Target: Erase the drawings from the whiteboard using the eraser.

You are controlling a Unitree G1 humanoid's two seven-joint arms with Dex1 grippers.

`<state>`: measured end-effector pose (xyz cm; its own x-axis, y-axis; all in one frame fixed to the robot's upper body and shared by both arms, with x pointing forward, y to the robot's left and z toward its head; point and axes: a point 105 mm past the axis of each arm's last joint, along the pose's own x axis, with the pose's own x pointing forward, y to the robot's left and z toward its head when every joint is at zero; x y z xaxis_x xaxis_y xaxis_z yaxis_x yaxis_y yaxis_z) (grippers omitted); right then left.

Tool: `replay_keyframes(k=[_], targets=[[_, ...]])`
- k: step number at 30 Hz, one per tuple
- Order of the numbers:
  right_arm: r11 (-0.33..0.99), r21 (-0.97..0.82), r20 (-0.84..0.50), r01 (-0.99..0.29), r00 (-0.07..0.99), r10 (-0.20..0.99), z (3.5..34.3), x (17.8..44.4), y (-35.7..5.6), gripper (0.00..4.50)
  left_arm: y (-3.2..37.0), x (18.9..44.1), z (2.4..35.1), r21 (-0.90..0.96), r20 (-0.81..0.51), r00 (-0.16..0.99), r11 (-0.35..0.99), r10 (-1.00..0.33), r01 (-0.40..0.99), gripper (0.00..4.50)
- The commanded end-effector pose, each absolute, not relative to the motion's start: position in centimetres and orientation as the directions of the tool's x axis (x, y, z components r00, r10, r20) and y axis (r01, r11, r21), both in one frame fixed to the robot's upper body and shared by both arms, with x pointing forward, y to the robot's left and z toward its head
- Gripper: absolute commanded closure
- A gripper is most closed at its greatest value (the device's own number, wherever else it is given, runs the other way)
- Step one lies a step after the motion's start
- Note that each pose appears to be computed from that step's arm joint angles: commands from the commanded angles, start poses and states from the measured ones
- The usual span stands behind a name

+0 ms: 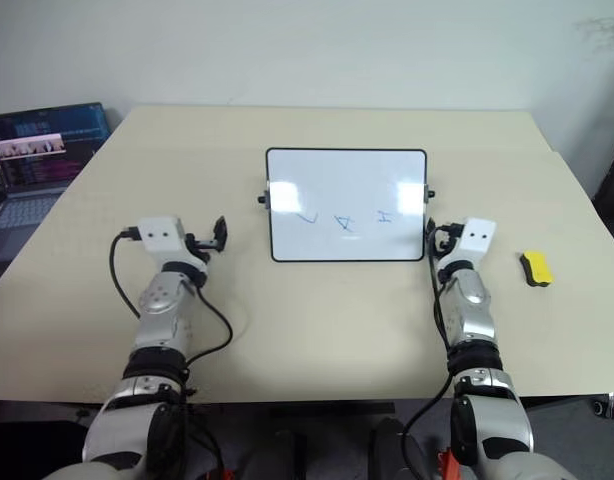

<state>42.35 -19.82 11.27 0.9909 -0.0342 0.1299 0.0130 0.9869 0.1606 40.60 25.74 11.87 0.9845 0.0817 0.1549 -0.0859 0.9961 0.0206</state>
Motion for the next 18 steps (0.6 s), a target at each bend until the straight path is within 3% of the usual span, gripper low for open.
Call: replay_keyframes(k=[1,18], targets=[[0.986,0.165,0.178,0.013,0.983,-0.043,12.8,42.7,-19.8,0.52,25.9,40.4,13.7,0.032,0.205,0.977,0.997,0.057,-0.065,0.00],[0.991,0.129,0.204,0.038,0.977,-0.064,13.8,41.4,-21.5,0.52,25.6,40.6,14.5,0.035,0.183,0.983,0.999,-0.029,0.023,0.00]])
